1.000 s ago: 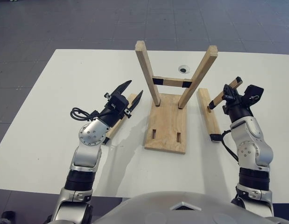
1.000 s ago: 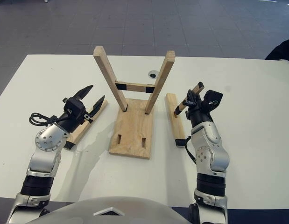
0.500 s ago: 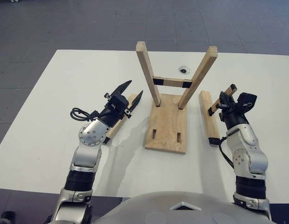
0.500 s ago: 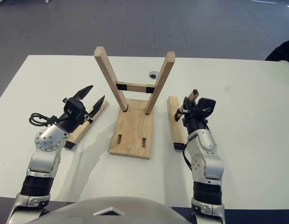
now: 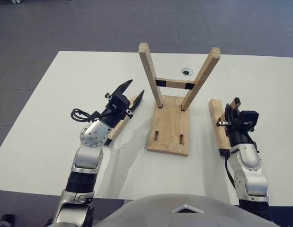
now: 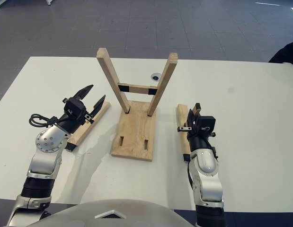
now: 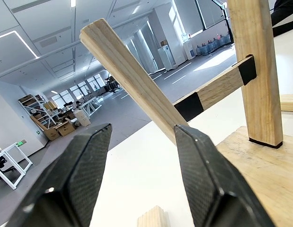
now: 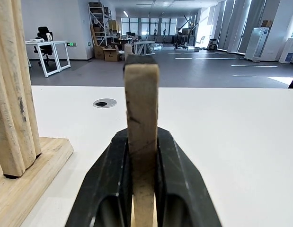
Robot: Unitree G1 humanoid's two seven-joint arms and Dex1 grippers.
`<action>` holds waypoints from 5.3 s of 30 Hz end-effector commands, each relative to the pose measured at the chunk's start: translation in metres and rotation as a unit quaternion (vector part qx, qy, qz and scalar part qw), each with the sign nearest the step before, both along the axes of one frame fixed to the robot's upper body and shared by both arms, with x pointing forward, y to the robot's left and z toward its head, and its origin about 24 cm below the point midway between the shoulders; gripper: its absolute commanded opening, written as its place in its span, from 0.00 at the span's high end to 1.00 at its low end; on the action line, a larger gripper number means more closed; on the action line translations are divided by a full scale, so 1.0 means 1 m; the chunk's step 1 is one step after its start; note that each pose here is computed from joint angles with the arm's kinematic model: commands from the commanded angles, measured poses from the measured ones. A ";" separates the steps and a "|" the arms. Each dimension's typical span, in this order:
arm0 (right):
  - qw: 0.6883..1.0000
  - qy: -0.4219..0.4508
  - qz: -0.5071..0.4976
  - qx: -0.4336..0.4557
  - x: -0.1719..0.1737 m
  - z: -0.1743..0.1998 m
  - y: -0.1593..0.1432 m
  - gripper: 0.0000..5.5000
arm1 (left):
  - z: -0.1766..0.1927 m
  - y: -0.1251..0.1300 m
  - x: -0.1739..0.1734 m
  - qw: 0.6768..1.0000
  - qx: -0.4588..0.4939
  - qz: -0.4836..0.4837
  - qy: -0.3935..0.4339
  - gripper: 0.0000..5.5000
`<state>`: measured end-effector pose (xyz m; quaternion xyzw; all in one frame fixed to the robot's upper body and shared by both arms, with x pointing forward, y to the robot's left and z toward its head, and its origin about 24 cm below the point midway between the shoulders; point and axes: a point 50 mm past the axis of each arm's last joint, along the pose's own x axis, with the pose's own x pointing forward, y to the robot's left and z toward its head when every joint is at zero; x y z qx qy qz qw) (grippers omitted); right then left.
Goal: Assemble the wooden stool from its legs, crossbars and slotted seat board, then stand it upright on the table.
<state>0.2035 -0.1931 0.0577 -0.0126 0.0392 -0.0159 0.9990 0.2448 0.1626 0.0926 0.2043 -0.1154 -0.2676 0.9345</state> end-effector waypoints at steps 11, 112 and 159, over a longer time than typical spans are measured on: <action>0.997 0.041 -0.045 -0.048 0.001 -0.009 -0.020 0.93 | 0.001 0.001 0.005 1.000 0.004 0.010 -0.006 0.56; 0.987 0.126 -0.032 0.091 0.106 -0.019 -0.022 0.60 | -0.006 0.003 0.005 1.000 0.009 0.012 0.011 0.56; 0.983 0.177 -0.032 0.022 -0.036 -0.023 -0.038 0.35 | -0.003 0.016 0.010 0.999 0.007 0.040 0.023 0.56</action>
